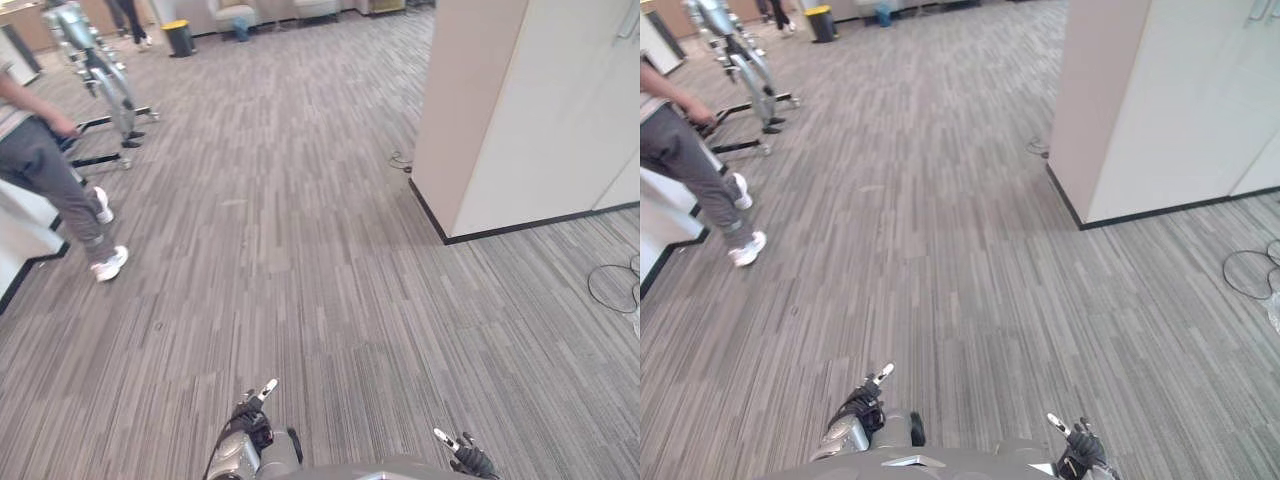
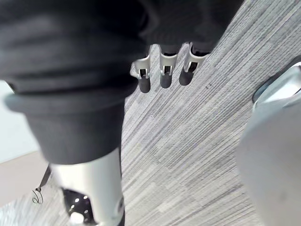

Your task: Organize washtable

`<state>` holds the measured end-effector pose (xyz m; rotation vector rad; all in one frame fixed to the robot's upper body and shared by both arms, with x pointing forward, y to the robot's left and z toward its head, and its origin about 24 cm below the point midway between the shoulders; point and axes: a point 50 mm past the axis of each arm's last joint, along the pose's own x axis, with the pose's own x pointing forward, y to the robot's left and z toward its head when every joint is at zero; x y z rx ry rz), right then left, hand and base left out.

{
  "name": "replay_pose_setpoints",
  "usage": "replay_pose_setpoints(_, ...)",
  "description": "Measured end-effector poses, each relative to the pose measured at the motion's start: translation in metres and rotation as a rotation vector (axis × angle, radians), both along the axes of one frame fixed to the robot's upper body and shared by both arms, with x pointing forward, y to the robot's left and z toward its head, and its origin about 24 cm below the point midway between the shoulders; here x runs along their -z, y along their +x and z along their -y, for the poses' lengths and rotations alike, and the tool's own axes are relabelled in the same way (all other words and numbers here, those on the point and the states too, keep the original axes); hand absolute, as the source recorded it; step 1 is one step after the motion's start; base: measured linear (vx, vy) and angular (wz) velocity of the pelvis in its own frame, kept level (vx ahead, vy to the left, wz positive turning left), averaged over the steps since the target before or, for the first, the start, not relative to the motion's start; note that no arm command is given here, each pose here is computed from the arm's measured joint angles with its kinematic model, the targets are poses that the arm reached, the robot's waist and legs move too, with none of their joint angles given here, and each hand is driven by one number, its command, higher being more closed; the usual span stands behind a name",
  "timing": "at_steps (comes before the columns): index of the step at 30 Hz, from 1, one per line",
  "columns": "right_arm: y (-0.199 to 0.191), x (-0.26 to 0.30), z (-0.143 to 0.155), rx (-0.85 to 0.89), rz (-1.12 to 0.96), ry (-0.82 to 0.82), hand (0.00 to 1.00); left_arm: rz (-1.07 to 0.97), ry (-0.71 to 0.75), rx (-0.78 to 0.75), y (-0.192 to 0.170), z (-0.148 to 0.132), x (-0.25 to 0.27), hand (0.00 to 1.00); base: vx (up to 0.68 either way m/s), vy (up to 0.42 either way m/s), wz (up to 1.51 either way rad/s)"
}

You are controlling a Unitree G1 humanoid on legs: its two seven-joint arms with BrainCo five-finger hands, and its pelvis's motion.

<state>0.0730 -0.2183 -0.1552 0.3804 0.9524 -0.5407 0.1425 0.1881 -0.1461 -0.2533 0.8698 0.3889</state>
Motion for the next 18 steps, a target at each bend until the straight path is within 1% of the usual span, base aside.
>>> replay_pose_setpoints(1, -0.002, 0.0, 0.002, 0.004, -0.007, -0.008, 0.0, -0.002, -0.001, 0.005, 0.0, 0.002, 0.0, 0.0, -0.22, -0.042, -0.59)
replay_pose_setpoints(2, -0.006, 0.0, 0.01, 0.018, -0.024, -0.033, 0.0, -0.008, -0.012, 0.021, -0.002, 0.009, 0.002, 0.0, -0.02, 0.022, -0.61)
replay_pose_setpoints(4, -0.024, 0.005, 0.022, 0.052, -0.11, -0.045, 0.0, -0.014, -0.026, 0.035, -0.007, 0.018, 0.004, 0.0, 0.4, 0.189, -0.78)
replay_pose_setpoints(5, -0.032, 0.007, 0.022, 0.07, -0.139, -0.036, 0.0, -0.029, -0.022, 0.054, -0.011, 0.017, 0.006, 0.0, 0.8, 0.212, -0.8)
replay_pose_setpoints(6, -0.048, 0.01, 0.016, 0.1, -0.178, -0.014, 0.0, -0.044, -0.007, 0.067, -0.015, 0.011, 0.007, 0.0, 0.83, 0.093, -0.57)
replay_pose_setpoints(7, -0.055, 0.014, 0.008, 0.124, -0.212, 0.019, 0.0, -0.046, 0.016, 0.071, -0.015, 0.002, 0.006, 0.0, 0.72, 0.03, -0.32)
replay_pose_setpoints(8, -0.055, 0.016, 0.005, 0.139, -0.224, 0.038, 0.0, -0.052, 0.029, 0.073, -0.016, -0.003, 0.006, 0.0, 0.36, -0.017, 0.1)
replay_pose_setpoints(9, -0.063, 0.018, -0.001, 0.159, -0.263, 0.063, 0.0, -0.074, 0.03, 0.082, -0.019, -0.005, 0.008, 0.0, 0.08, 0.011, 0.3)
replay_pose_setpoints(10, -0.07, 0.019, -0.005, 0.161, -0.281, 0.077, 0.0, -0.095, 0.02, 0.091, -0.023, -0.002, 0.01, 0.0, -0.09, 0.0, 0.24)
replay_pose_setpoints(12, -0.061, 0.017, 0.001, 0.147, -0.245, 0.068, 0.0, -0.126, 0.011, 0.107, -0.027, 0.0, 0.013, 0.0, -0.13, -0.028, -0.24)
replay_pose_setpoints(13, -0.057, 0.016, 0.007, 0.14, -0.227, 0.047, 0.0, -0.15, 0.004, 0.134, -0.03, 0.004, 0.015, 0.0, 0.03, -0.063, -0.44)
replay_pose_setpoints(15, -0.057, 0.014, 0.01, 0.131, -0.22, 0.035, 0.0, -0.172, -0.003, 0.151, -0.035, 0.006, 0.017, 0.0, 0.17, -0.076, -0.12)
replay_pose_setpoints(16, -0.059, 0.015, 0.008, 0.121, -0.225, 0.037, 0.0, -0.186, -0.01, 0.151, -0.039, 0.007, 0.019, 0.0, -0.13, -0.05, 0.38)
replay_pose_setpoints(18, -0.066, 0.017, 0.0, 0.106, -0.247, 0.055, 0.0, -0.164, -0.009, 0.141, -0.034, 0.006, 0.017, 0.0, -0.11, -0.105, 0.68)
